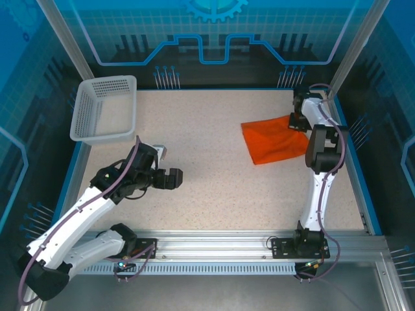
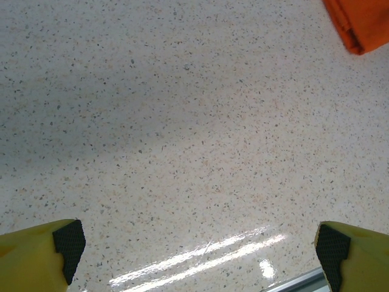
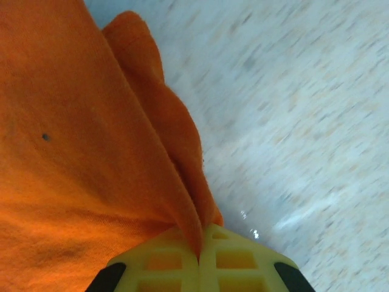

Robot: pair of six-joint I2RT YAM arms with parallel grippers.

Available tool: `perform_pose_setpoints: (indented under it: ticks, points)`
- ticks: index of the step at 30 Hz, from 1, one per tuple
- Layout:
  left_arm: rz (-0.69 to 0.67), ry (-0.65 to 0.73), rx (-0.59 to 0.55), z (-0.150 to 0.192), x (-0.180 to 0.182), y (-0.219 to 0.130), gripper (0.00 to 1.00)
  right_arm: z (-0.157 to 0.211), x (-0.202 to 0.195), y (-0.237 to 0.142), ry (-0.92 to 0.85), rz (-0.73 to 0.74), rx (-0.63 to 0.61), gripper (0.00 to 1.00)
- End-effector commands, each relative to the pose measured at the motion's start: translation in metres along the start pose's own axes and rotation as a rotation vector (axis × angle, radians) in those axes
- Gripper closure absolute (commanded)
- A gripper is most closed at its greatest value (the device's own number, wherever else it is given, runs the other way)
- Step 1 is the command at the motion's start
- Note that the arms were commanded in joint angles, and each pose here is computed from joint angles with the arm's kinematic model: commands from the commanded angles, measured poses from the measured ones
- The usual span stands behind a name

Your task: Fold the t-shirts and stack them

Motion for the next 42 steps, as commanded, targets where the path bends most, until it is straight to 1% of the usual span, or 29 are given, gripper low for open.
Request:
perform_pose_setpoints:
  ticks: [1, 3, 7, 15, 23, 24, 29, 32, 34, 36, 37, 40, 42]
  points:
    - [0.009, 0.002, 0.008, 0.000, 0.002, 0.006, 0.01, -0.011, -0.028, 0.005, 0.027, 0.061, 0.010, 1.00]
    - [0.004, -0.007, 0.014, -0.001, 0.003, 0.008, 0.01, -0.020, -0.042, 0.005, 0.064, 0.080, -0.009, 1.00]
    - [-0.001, -0.021, 0.031, -0.003, 0.004, 0.013, 0.01, -0.033, -0.065, 0.010, 0.164, 0.070, -0.030, 1.00]
    - [-0.013, -0.027, 0.060, -0.002, 0.006, 0.021, 0.01, -0.046, -0.087, 0.025, 0.256, 0.116, -0.036, 1.00]
    - [-0.011, -0.030, 0.066, -0.002, 0.007, 0.023, 0.01, -0.048, -0.093, 0.032, 0.297, 0.142, -0.025, 0.88]
    - [-0.010, -0.030, 0.066, -0.003, 0.006, 0.022, 0.01, -0.048, -0.094, 0.031, 0.304, 0.143, -0.027, 0.85]
    - [-0.003, -0.029, 0.067, -0.002, 0.006, 0.022, 0.01, -0.042, -0.101, 0.023, 0.374, 0.155, -0.018, 0.56]
    - [0.002, -0.026, 0.066, -0.002, 0.005, 0.021, 0.01, -0.038, -0.106, 0.009, 0.430, 0.143, -0.040, 0.39]
    - [0.005, -0.026, 0.064, -0.002, 0.005, 0.020, 0.01, -0.033, -0.110, -0.003, 0.467, 0.148, -0.059, 0.31]
    - [0.006, -0.025, 0.061, -0.002, 0.005, 0.019, 0.01, -0.028, -0.112, -0.019, 0.500, 0.133, -0.097, 0.27]
    - [0.006, -0.026, 0.058, -0.003, 0.005, 0.019, 0.01, -0.026, -0.113, -0.031, 0.520, 0.108, -0.138, 0.25]
    - [0.004, -0.024, 0.051, -0.003, 0.005, 0.017, 0.01, -0.016, -0.109, -0.058, 0.563, 0.028, -0.236, 0.15]
    - [-0.003, -0.028, 0.038, -0.005, 0.007, 0.015, 0.01, -0.008, -0.104, -0.073, 0.577, -0.016, -0.290, 0.14]
Point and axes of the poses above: each hand's point on the last joint's axis, 136 mm out from that joint toward the fingers, its own y axis out along the fingers, its own x axis along the line the jaws close on, z = x × y, the point moved 4 cm from there along -y, back along the fingers, and after that the axes turned 14 degrees about -y, right-handed, at the moved point
